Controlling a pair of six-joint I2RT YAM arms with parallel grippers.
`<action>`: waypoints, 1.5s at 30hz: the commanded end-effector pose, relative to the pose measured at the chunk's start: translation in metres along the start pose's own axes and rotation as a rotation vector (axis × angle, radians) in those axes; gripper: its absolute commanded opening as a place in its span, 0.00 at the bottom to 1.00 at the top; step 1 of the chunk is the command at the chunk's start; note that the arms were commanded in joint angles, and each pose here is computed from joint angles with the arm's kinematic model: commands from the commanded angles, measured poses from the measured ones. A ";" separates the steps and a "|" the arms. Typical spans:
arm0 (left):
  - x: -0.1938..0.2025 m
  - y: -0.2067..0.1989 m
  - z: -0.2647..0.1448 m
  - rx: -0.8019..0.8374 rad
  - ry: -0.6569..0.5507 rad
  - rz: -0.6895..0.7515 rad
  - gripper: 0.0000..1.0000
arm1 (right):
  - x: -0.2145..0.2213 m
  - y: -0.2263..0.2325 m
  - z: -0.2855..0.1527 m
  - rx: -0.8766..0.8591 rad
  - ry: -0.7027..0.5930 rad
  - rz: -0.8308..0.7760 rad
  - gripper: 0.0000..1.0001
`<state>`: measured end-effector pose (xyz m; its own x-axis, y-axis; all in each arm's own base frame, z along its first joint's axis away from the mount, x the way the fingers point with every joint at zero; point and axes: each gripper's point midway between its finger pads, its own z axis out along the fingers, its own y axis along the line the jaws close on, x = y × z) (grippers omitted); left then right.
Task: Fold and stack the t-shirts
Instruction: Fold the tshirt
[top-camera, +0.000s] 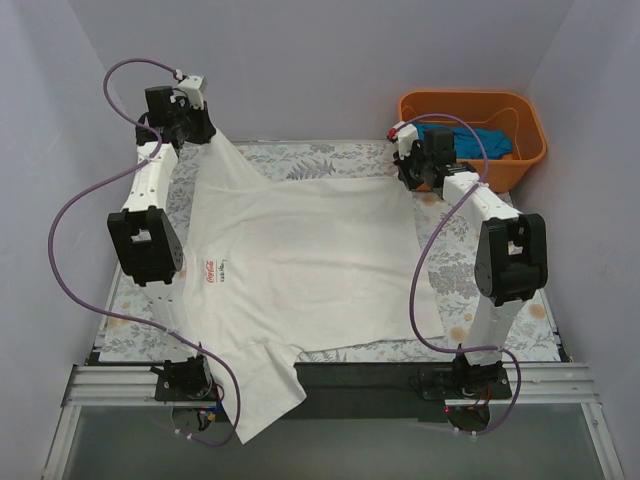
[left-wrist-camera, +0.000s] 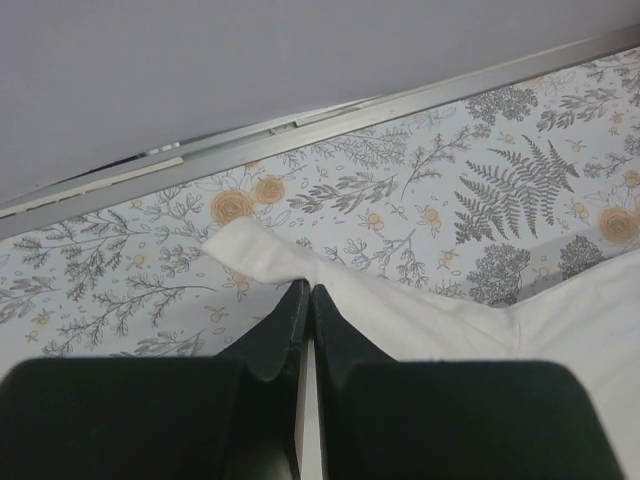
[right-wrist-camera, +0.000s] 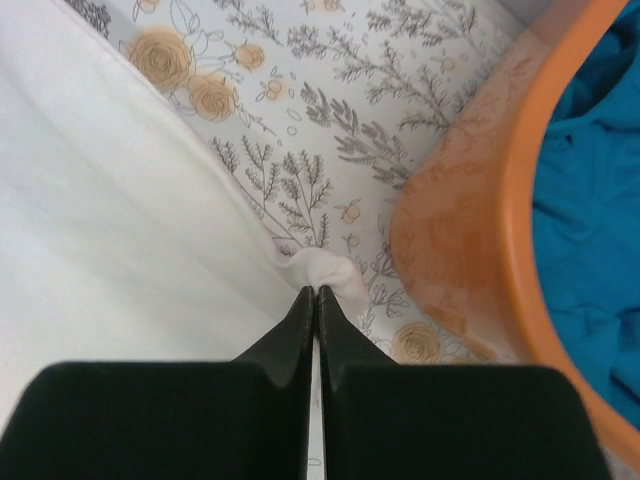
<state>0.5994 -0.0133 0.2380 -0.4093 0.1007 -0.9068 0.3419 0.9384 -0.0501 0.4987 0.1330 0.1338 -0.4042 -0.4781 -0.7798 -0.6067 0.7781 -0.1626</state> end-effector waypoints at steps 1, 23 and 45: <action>-0.006 0.002 -0.012 0.015 -0.020 0.006 0.00 | -0.038 -0.015 -0.006 0.008 -0.098 -0.057 0.01; 0.042 -0.054 -0.130 0.059 0.065 0.087 0.00 | -0.027 0.011 -0.036 -0.108 -0.129 -0.163 0.01; 0.218 -0.110 -0.213 0.117 0.382 0.093 0.00 | 0.060 0.034 -0.029 -0.245 -0.008 -0.325 0.01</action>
<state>0.3050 -0.0253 0.1511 -0.6176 0.3095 -0.7230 0.4796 0.8768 -0.0343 0.4300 0.1193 0.1043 -0.1996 -0.6592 -0.7250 -0.8328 0.5040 -0.2291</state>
